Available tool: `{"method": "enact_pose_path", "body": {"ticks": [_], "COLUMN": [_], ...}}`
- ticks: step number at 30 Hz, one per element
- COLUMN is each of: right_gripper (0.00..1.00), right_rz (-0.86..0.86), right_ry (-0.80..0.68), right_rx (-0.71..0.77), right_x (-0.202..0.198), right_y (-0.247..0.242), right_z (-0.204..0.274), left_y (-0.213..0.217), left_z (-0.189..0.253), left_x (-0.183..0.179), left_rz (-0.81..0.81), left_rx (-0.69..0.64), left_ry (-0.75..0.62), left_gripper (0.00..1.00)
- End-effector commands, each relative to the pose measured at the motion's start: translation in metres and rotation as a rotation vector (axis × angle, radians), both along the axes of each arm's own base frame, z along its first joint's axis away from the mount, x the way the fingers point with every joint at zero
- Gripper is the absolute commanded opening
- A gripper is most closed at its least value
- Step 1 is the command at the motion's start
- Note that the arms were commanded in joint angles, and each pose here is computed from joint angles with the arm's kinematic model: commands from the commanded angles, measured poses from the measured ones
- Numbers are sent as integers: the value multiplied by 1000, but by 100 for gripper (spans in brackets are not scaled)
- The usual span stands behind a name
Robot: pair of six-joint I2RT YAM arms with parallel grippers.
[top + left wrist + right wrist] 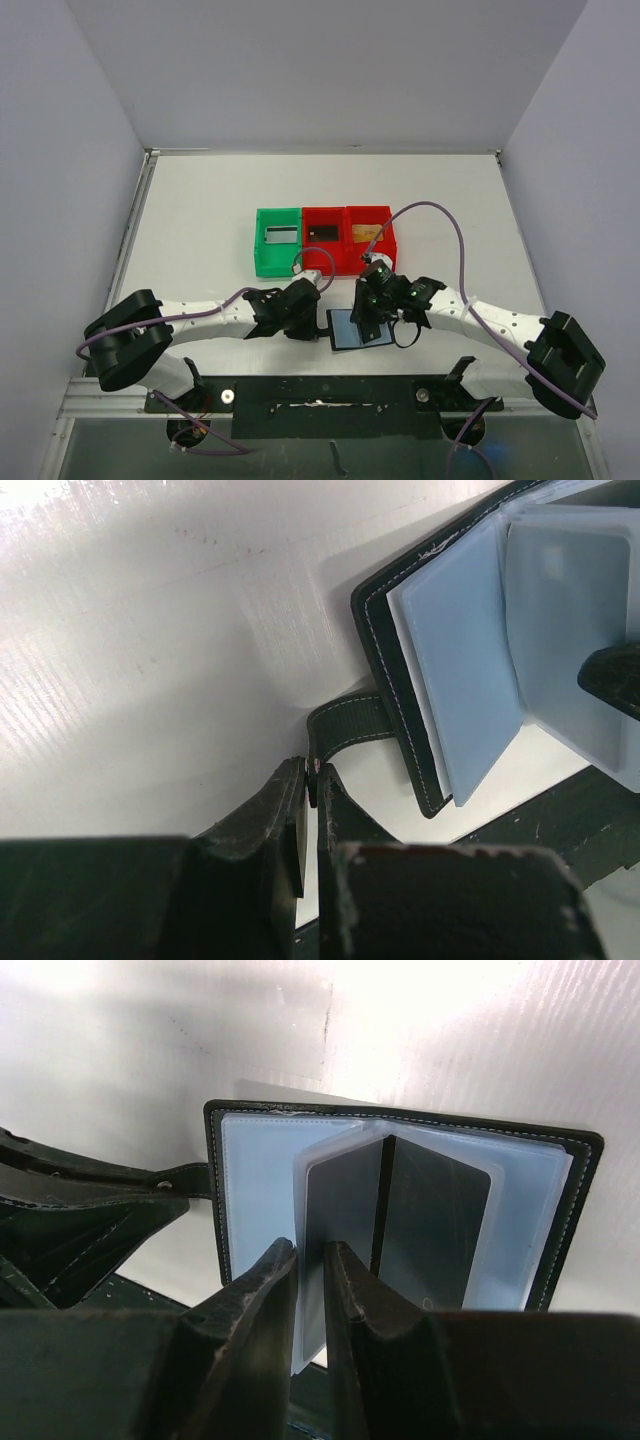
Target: Take the credit cards out of the card holder
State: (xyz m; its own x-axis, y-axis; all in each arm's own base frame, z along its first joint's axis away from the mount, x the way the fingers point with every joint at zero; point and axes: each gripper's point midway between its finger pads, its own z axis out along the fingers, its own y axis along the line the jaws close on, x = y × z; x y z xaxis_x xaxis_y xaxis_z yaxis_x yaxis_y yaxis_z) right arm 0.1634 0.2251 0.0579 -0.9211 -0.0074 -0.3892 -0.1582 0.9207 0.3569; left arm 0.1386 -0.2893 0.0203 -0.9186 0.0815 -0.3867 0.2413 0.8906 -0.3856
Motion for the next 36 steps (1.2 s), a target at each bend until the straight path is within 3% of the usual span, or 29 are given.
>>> {"method": "enact_pose_path", "body": {"ticks": [1,6,13,17,24,31,36], "right_gripper": [16,19,37,39,53,56,48], "right_rz": [-1,-21,-87,-141,-185,-195,-168], "right_ry": [-18,-29,-27,-39,-44,-24,-4], "right_rx": [22,19,-32,-50,-73,-145,-157], "right_x": [6,6,8,11,14,19,21], "right_y": [7,1,-19,-33,-55,-68,-60], "right_z": [5,6,0,2,10,6,-2], "left_y": [-12,-11,-12,-12,-13,-16,-18], "left_z": [17,19,22,24,23,25,26], "left_x": [7,7,8,8,6,7,7], "left_rz": [13,11,9,3,-17,-26,-24], "left_rx": [-54,-48,-60,-63,-59,-55,-69], "left_ry": [-35,-39,-46,-47,-42,-46,-44], "left_gripper": [0,0,0,0,0,0,0]}}
